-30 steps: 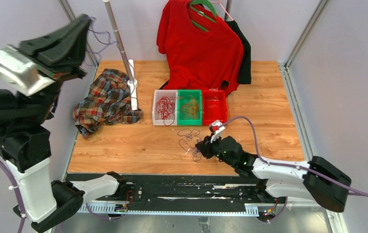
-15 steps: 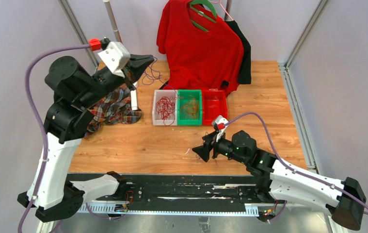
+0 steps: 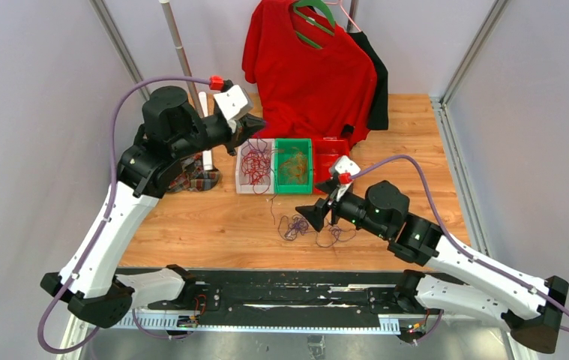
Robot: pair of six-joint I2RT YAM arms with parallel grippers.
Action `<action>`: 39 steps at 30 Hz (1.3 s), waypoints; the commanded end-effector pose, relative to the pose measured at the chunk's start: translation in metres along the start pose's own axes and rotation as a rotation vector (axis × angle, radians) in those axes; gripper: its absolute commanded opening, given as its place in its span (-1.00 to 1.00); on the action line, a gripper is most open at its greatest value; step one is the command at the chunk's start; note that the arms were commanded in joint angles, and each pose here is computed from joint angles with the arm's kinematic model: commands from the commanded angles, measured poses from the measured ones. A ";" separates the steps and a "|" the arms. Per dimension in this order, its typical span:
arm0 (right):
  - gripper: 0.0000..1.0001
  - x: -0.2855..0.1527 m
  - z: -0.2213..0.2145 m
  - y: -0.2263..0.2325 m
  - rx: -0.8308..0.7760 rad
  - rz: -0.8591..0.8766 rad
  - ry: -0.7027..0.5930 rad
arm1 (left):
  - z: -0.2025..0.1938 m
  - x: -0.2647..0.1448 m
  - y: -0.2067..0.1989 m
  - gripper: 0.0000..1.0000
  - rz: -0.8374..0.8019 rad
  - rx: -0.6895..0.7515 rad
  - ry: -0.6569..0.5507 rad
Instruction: Untangle the cables
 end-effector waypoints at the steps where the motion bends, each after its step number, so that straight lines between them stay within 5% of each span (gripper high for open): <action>1: 0.56 0.015 0.011 -0.002 -0.070 0.021 0.001 | -0.001 0.003 -0.019 -0.99 -0.101 0.010 -0.007; 16: 0.60 0.086 0.076 -0.014 -0.144 -0.025 -0.227 | 0.051 -0.021 -0.055 -0.99 -0.280 -0.071 -0.121; 27: 0.52 0.076 0.139 0.002 -0.134 0.083 -0.390 | 0.062 -0.027 -0.056 -0.99 -0.251 -0.122 -0.175; 33: -0.02 0.083 0.149 0.009 -0.132 0.131 -0.397 | 0.066 -0.025 -0.051 -0.99 -0.214 -0.187 -0.172; 37: -0.84 0.086 0.158 -0.002 -0.138 0.069 -0.391 | 0.069 -0.025 -0.052 -0.99 -0.219 -0.226 -0.176; 39: -0.99 0.080 0.165 -0.014 -0.109 0.025 -0.405 | 0.070 -0.026 -0.052 -0.91 -0.220 -0.232 -0.169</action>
Point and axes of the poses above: each gripper's point midway between its finger pads, its own x axis out along the fingers, its own y axis along the line the jaws close on, z = x × y, the point moved 3 cm from there along -x, back along the fingers, and after that the axes turned 5 degrees about -x, right-handed, at the moved point
